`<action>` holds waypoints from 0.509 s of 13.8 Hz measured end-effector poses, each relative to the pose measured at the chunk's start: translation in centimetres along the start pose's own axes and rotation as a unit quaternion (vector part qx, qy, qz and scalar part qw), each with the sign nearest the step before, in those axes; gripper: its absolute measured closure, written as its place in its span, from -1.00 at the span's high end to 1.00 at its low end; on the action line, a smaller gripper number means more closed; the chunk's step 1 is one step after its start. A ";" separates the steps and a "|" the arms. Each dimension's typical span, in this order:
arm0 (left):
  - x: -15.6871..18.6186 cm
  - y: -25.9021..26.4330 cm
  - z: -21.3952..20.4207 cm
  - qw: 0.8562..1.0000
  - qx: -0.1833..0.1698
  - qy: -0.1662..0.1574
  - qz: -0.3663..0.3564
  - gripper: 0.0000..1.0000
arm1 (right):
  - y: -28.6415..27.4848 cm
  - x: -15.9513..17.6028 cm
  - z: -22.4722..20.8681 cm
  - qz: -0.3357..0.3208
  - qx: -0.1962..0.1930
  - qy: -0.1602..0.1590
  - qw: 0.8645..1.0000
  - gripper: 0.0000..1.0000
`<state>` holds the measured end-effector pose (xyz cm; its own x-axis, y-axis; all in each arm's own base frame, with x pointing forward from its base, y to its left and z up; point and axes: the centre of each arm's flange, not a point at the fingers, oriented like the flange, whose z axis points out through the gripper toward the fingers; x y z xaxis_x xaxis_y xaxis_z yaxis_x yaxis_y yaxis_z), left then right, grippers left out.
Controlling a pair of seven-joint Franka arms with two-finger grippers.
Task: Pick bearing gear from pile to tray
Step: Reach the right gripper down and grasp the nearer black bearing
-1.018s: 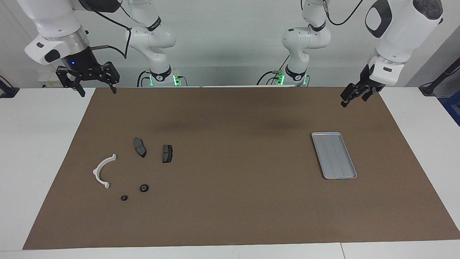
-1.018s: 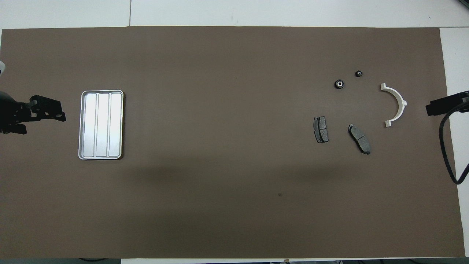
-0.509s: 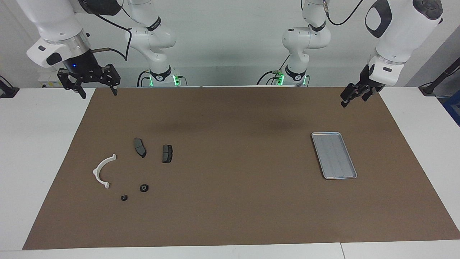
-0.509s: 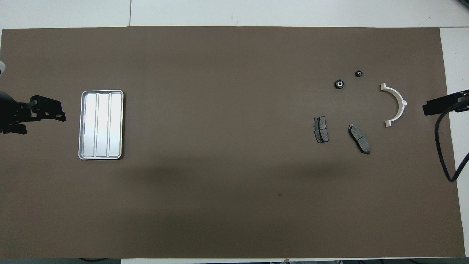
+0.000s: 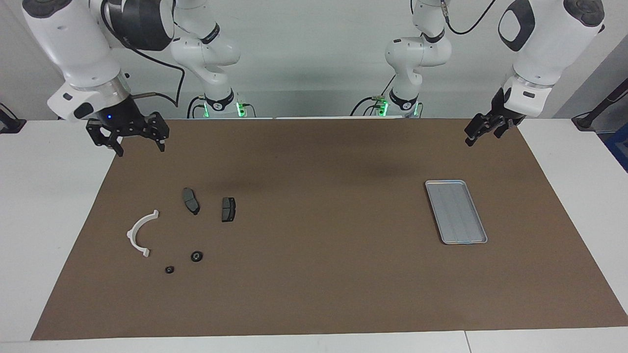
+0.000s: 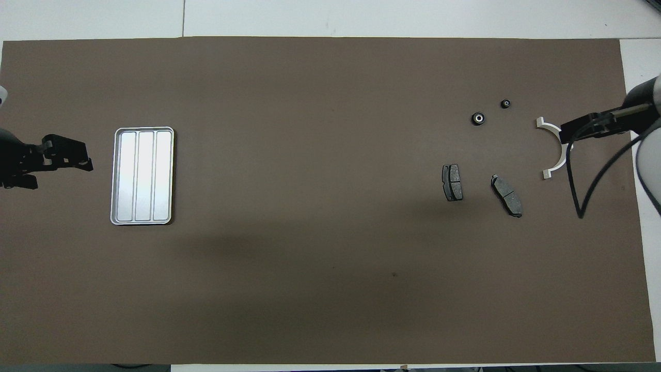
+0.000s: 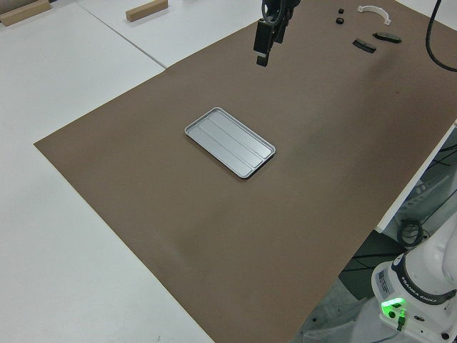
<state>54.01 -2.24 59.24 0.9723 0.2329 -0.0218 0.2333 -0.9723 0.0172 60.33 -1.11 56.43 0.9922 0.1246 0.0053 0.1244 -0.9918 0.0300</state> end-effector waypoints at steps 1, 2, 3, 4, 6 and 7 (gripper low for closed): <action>0.0 0.0 0.0 1.000 0.000 0.000 0.000 1.00 | -0.7 1.2 2.0 0.006 0.001 -0.004 1.000 1.00; 0.0 0.0 0.0 1.000 0.000 0.000 0.000 1.00 | -1.3 2.3 3.9 0.013 0.002 -0.006 1.000 1.00; 0.0 0.0 0.0 1.000 0.000 0.000 0.000 1.00 | -1.9 3.3 5.8 0.020 0.003 -0.008 1.000 1.00; 0.0 0.0 0.0 1.000 0.000 0.000 0.000 1.00 | -2.1 4.1 7.5 0.025 0.004 -0.011 1.000 1.00; 0.0 0.0 0.0 1.000 0.000 0.000 0.000 1.00 | -2.1 5.1 10.9 0.034 0.004 -0.027 0.999 1.00; 0.0 0.0 0.0 1.000 0.000 0.000 0.000 1.00 | -2.0 5.5 12.7 0.035 0.003 -0.036 0.999 1.00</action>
<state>54.01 -2.24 59.24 0.9723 0.2329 -0.0218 0.2333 -0.9723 0.0172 65.65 1.23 43.75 0.9965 0.0522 -0.0656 0.0540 -0.9982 0.0260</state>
